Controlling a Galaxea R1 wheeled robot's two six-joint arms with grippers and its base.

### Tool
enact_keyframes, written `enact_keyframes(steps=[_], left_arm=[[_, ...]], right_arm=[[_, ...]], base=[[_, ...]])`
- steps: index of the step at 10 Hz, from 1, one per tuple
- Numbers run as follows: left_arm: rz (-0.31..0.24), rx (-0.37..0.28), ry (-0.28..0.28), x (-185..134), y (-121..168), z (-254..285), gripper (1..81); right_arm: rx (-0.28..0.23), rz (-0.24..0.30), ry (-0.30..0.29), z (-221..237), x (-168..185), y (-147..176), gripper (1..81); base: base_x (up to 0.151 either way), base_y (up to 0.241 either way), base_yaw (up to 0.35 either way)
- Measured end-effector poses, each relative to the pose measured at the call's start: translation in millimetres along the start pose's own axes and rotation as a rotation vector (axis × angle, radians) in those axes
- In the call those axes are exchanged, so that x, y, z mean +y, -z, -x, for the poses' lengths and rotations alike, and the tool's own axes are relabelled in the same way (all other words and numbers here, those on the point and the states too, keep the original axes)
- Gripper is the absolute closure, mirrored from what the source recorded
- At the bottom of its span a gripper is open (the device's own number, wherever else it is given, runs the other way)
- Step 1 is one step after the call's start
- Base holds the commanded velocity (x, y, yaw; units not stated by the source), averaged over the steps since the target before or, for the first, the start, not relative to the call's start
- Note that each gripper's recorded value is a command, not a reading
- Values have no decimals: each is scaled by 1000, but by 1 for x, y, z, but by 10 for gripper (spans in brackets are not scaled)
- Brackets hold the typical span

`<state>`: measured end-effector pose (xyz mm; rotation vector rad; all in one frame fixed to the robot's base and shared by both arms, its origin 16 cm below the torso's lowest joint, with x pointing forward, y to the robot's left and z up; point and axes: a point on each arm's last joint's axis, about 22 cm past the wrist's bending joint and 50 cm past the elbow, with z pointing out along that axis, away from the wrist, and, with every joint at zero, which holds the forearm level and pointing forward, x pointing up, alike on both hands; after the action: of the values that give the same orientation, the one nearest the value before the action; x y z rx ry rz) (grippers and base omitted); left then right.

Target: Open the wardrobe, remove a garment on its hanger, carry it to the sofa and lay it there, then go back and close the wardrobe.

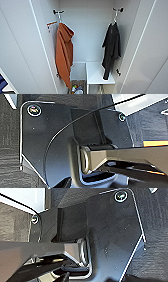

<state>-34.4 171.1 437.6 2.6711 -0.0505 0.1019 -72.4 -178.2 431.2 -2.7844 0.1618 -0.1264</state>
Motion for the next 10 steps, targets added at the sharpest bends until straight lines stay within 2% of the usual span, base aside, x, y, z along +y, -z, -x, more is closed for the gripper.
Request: enact_keyframes(steps=[3, 10], left_arm=[[3, 12, -4, 0, -1, -10, 10], [1, 6, -2, 0, -1, -5, 10]], right_arm=[[24, 16, 12, -18, 11, 0, 10], [18, 14, 11, -15, 9, 0, 10]], base=[[78, 0, 0], [76, 0, 0]])
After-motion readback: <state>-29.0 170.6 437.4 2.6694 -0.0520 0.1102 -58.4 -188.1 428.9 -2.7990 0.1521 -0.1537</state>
